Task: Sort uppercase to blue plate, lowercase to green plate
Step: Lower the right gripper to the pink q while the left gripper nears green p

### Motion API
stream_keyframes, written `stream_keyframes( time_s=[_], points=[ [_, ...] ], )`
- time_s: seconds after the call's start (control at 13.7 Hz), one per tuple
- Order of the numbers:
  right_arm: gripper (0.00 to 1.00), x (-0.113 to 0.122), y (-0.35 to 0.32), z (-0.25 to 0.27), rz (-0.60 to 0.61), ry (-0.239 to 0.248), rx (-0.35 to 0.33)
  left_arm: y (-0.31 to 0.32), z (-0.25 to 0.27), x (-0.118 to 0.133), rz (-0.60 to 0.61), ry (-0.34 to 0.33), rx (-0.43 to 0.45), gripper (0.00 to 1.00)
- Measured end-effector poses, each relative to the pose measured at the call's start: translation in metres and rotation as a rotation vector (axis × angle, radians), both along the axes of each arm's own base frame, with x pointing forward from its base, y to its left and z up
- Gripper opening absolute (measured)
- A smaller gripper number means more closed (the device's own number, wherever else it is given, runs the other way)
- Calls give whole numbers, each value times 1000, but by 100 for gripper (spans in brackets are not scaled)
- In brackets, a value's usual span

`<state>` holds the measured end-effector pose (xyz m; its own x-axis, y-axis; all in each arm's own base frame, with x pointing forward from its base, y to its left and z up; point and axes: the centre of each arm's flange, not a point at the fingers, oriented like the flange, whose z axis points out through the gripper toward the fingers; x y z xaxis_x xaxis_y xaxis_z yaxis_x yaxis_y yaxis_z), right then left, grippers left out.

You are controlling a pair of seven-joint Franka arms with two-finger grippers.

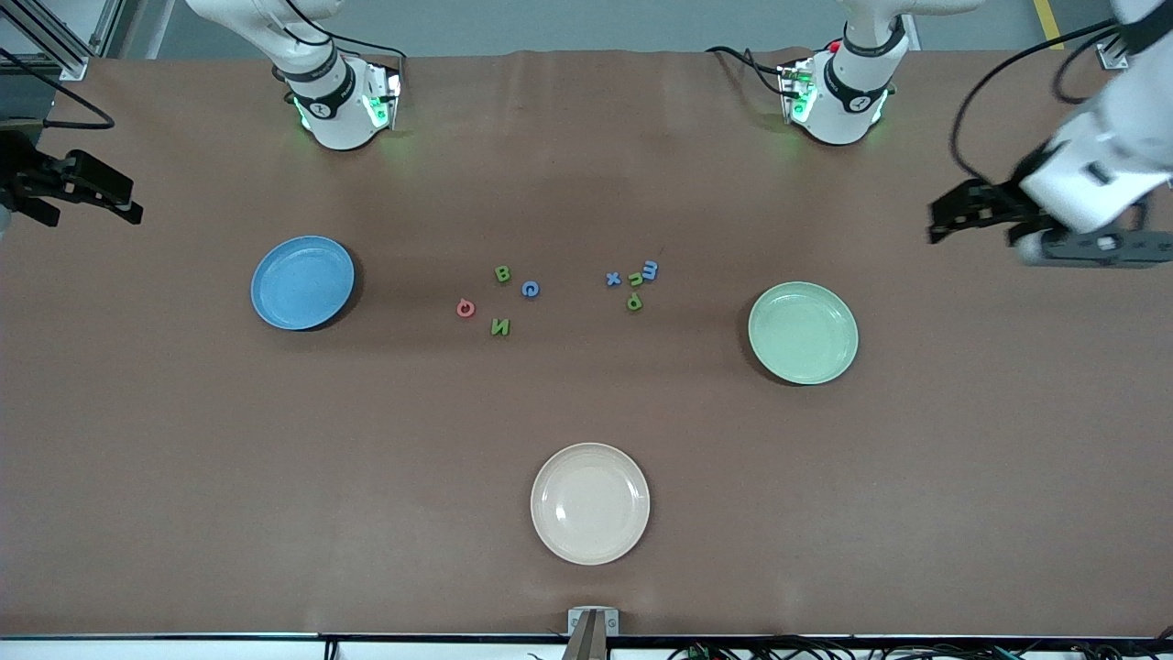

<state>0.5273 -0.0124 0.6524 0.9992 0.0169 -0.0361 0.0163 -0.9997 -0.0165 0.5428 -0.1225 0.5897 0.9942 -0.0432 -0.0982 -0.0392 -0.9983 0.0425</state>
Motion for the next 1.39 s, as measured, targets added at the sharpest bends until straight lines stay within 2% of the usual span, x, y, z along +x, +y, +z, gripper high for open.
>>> stream_keyframes(
  time_s=[0.22,0.51,0.66,0.88,1.02,1.17,1.39],
  points=[
    [100,3,-1,-8,1,16,0,-77,-49,3,-28,62,5,100],
    [100,26,2,-42,14,53,-2,-177,-127,3,57,97,-16,100],
    [100,39,6,-67,22,92,-7,-222,-161,-6,93,103,-17,100],
    [100,62,15,-122,38,168,-12,-273,-215,-15,153,73,-6,100],
    [100,73,43,-143,83,165,-15,-296,-260,-24,175,84,22,100],
    [100,79,89,-167,149,143,-9,-313,-304,-29,207,55,52,100],
    [100,80,136,-227,184,113,54,-327,-354,-35,268,39,54,100]
  ],
)
